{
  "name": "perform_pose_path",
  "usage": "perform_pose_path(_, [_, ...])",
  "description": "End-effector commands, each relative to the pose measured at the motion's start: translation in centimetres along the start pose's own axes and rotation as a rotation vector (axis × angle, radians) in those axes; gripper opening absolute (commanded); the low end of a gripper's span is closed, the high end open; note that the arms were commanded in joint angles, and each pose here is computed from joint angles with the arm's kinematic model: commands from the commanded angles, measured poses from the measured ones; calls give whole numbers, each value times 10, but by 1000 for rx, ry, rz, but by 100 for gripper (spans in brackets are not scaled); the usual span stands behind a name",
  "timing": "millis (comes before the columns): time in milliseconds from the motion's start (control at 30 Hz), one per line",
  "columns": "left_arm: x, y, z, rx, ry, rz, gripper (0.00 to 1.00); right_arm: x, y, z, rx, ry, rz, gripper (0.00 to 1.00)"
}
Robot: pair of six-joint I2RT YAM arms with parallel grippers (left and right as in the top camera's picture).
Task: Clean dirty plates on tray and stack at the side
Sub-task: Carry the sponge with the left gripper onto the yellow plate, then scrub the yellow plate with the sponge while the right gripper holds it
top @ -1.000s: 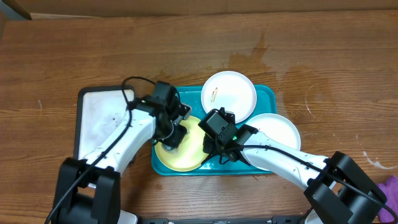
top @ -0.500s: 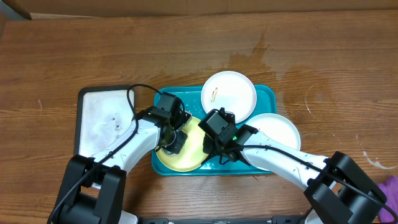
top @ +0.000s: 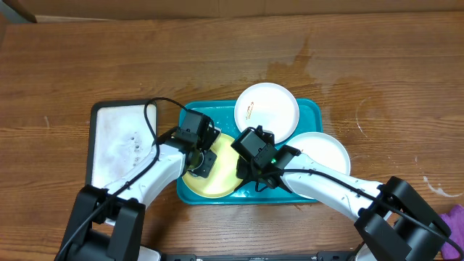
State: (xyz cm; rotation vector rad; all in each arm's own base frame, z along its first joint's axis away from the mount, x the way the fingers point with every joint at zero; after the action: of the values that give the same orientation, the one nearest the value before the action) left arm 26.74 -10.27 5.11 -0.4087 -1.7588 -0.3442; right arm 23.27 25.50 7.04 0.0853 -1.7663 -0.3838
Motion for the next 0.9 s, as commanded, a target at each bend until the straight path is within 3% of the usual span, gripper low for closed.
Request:
perform_pose_path(0, [-17,5,26,12,101,-63,27,-1,2,-1,-6,-2,1,6])
perform_pose_path(33, [-17,6,25,12,99,-65,37,-1,2,-1,-6,-2,1,6])
perform_pose_path(67, [-16,6,24,11,97,-65,40,-1,2,-1,-6,-2,1,6])
perform_pose_path(267, [-8,6,18,33,113,-64,39,-1,2,-1,-6,-2,0,6])
perform_pose_path(400, [-6,6,21,45,133,-63,26,-1,2,-1,-6,-2,0,6])
perform_pose_path(567, [-5,5,23,50,145,-59,23,-1,2,-1,-6,-2,0,6])
perform_pose_path(633, [-5,5,23,50,145,-60,4,-1,2,-1,-6,-2,0,6])
perform_pose_path(867, [-9,12,25,90,130,-127,4,-1,2,-1,-6,-2,0,4])
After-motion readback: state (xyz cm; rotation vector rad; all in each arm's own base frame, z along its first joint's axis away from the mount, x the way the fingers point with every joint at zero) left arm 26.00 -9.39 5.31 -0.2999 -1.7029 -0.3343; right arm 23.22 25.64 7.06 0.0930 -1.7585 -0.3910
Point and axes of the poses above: each gripper's point midway between its finger pads, its own x axis back along the fingers, its own y axis along the line the jaws close on, z = x × y, the point moved 5 cm from there along x, back along the fingers, and after that the axes turned 2 degrees about -x, right-handed, at the moved point
